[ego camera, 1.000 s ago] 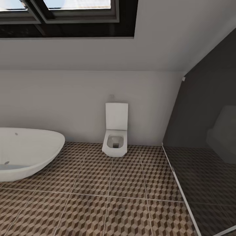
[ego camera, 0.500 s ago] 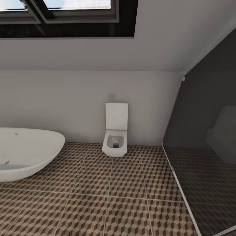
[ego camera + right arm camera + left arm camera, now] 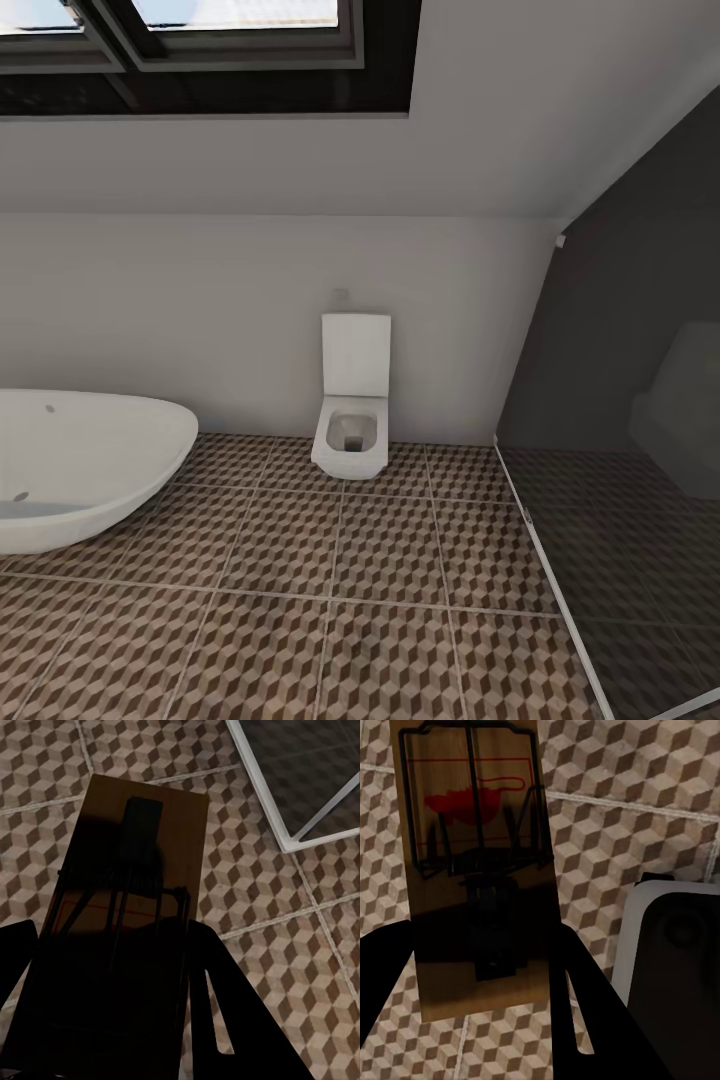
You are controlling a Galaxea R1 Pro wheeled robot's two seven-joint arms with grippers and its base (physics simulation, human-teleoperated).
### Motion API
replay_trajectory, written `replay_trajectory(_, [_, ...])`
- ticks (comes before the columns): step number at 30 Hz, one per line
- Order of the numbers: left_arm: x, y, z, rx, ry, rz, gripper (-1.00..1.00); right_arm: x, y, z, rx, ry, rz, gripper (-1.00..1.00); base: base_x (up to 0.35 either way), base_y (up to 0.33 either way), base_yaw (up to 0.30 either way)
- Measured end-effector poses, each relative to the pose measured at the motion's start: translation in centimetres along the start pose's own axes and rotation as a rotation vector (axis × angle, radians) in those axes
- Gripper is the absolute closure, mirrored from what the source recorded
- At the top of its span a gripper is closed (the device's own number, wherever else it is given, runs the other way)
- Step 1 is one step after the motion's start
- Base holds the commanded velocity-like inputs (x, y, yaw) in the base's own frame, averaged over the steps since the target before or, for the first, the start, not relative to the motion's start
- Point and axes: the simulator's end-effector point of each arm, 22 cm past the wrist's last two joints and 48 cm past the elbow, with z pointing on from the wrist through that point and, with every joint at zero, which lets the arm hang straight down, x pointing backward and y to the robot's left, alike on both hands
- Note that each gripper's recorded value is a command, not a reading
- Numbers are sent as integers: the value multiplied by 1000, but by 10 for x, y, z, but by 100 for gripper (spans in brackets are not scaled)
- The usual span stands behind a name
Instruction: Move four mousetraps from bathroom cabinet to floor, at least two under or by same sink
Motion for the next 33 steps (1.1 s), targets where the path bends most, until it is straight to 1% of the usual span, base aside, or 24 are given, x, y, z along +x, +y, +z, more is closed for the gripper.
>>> replay_trajectory(33, [0, 0, 0, 0, 0, 0, 100, 0, 0, 0, 0, 0, 0, 100, 0, 0, 0])
